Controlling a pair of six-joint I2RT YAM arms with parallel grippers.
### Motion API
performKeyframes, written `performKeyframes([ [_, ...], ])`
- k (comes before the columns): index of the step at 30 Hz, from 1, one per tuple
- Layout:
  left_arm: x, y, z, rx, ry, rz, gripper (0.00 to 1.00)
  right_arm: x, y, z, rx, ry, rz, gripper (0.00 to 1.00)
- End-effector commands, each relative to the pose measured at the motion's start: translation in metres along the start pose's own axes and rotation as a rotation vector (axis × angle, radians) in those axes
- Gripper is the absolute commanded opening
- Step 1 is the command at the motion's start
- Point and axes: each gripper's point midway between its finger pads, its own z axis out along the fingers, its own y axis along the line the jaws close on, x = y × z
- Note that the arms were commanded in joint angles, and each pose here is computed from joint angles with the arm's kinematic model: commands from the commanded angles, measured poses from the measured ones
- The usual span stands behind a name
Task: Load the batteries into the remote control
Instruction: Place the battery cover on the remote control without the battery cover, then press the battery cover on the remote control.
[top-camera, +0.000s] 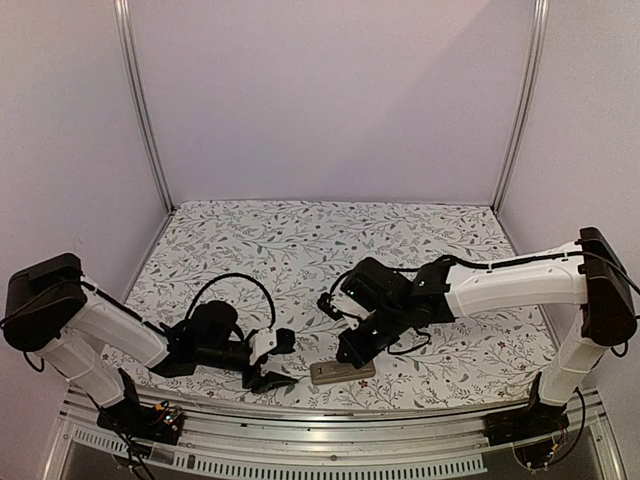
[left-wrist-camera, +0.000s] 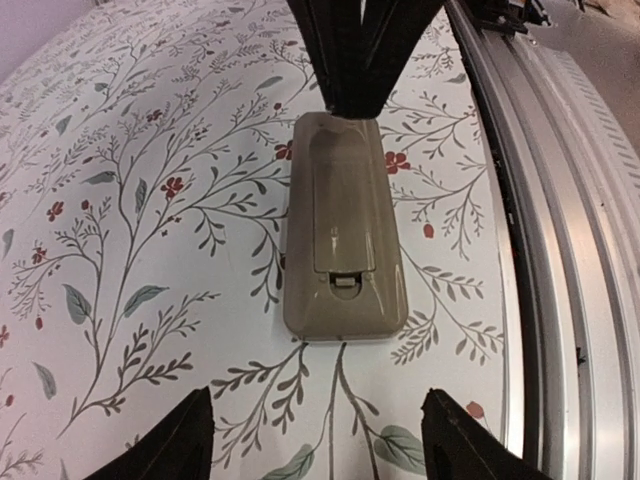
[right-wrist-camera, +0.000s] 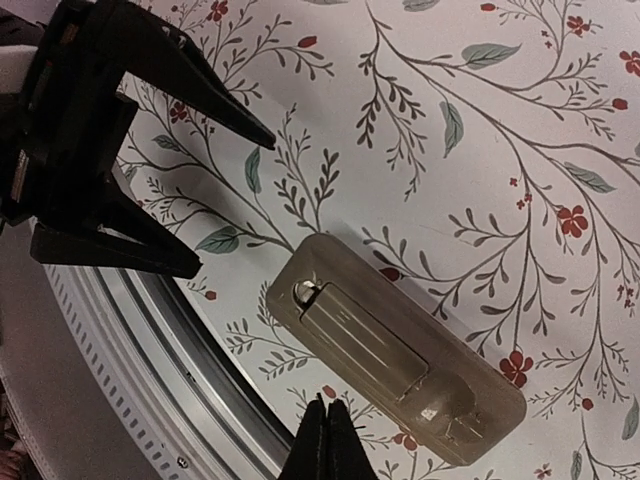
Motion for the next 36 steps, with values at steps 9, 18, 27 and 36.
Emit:
performKeyframes([
  [9, -0.005, -0.007, 0.016, 0.021, -0.043, 0.074, 0.69, -0.017, -0.007, 0.003, 0.052, -0.046, 0.041, 0.0],
  [18, -0.008, 0.0, 0.018, -0.009, -0.042, 0.086, 0.69, 0.027, -0.015, 0.054, -0.021, 0.062, 0.05, 0.0],
  [27, -0.008, 0.002, 0.02, -0.013, -0.033, 0.087, 0.69, 0.039, -0.028, 0.062, 0.032, 0.101, 0.045, 0.0],
  [36, -0.023, -0.008, 0.022, 0.025, -0.072, 0.154, 0.66, -0.031, 0.008, 0.004, -0.017, -0.076, -0.036, 0.0],
])
